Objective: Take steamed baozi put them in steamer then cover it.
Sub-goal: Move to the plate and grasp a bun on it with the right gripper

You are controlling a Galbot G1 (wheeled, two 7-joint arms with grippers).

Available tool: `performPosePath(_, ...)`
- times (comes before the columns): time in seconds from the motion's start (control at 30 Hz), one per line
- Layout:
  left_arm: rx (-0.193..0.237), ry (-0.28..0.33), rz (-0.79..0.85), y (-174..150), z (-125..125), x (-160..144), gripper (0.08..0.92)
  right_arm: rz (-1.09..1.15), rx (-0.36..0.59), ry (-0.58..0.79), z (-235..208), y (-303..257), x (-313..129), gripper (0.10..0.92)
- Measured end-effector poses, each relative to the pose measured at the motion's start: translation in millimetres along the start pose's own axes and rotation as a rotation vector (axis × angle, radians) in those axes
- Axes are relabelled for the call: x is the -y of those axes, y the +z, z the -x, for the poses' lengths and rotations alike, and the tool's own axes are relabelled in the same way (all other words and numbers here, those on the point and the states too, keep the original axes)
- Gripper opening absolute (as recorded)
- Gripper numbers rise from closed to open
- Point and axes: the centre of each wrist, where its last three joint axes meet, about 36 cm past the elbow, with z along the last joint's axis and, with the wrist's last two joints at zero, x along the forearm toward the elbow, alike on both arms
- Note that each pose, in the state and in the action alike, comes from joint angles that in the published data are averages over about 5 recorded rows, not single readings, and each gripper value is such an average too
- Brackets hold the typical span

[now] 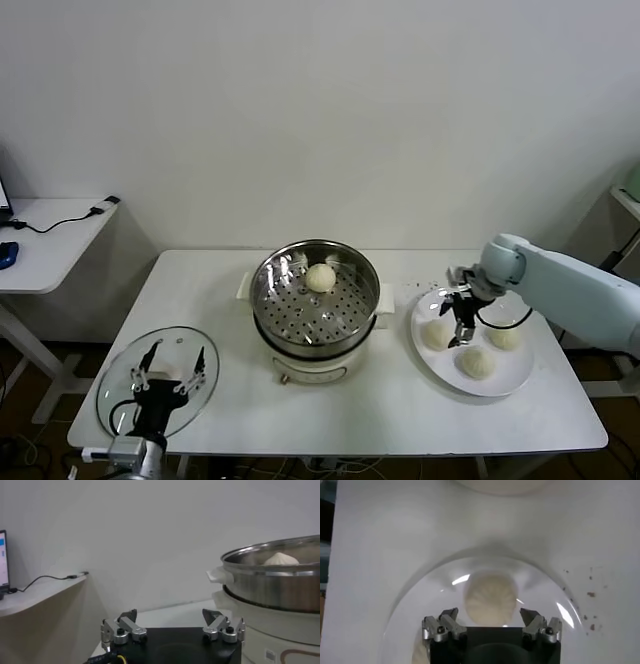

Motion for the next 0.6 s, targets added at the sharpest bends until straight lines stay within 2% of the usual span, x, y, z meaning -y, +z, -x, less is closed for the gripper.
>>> performPosePath(0.23, -0.002, 0.0, 0.001, 1.6, -0.2, 0.0, 0.823, 0.007, 0.008, -0.01, 12.2, -3.3, 5.4, 0.817)
performPosePath(0.43, -0.007, 0.0, 0.003, 3.6, 0.0, 0.4, 0.823, 0.01, 0.012, -0.017, 16.2, -3.2, 8.9, 0.732)
performPosePath(0.6, -0.009, 0.0, 0.003, 4.3, 0.0, 0.7, 0.823, 0.012, 0.017, -0.018, 14.0, -0.7, 10.1, 0.692)
